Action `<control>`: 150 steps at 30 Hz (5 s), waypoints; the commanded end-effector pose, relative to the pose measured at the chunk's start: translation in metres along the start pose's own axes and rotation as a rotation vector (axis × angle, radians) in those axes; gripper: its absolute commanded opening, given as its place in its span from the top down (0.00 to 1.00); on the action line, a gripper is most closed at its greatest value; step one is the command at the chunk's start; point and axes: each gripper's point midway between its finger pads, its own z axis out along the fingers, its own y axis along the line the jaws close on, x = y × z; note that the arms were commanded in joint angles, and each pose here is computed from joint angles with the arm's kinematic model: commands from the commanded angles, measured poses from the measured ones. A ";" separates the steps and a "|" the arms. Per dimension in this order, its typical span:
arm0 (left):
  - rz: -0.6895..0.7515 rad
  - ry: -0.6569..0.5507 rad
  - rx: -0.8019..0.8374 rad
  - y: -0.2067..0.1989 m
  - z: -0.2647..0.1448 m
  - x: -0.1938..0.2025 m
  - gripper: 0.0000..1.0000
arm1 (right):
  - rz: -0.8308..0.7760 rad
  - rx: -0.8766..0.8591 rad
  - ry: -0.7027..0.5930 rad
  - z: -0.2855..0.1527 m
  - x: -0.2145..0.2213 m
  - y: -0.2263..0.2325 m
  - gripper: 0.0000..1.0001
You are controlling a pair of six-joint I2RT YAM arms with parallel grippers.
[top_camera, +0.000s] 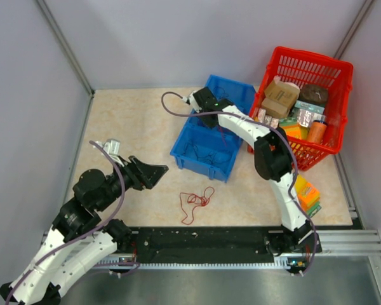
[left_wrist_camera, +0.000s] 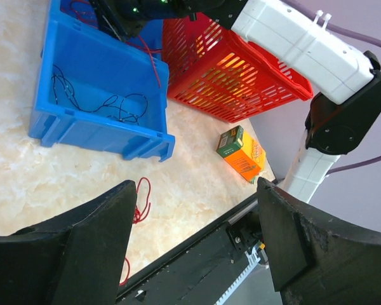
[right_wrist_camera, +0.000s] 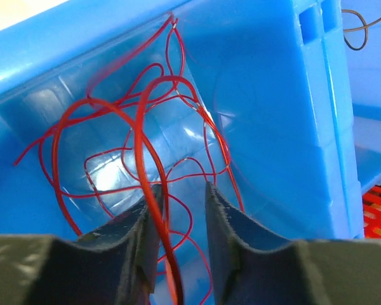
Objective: Untangle the cables
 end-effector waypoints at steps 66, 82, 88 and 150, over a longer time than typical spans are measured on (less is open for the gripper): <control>-0.137 0.406 -0.011 0.035 0.048 0.108 0.21 | -0.105 -0.055 -0.291 -0.105 -0.046 -0.013 1.00; -0.146 0.510 -0.043 0.066 0.058 0.151 0.25 | 0.118 -0.014 -0.245 -0.115 -0.032 -0.010 0.49; -0.126 0.599 -0.139 0.093 0.070 0.175 0.27 | 0.410 -0.217 -0.344 -0.208 -0.005 0.033 0.43; 0.161 0.708 0.213 0.015 0.059 0.135 1.00 | 0.654 -0.611 -0.698 -0.270 0.101 0.159 0.38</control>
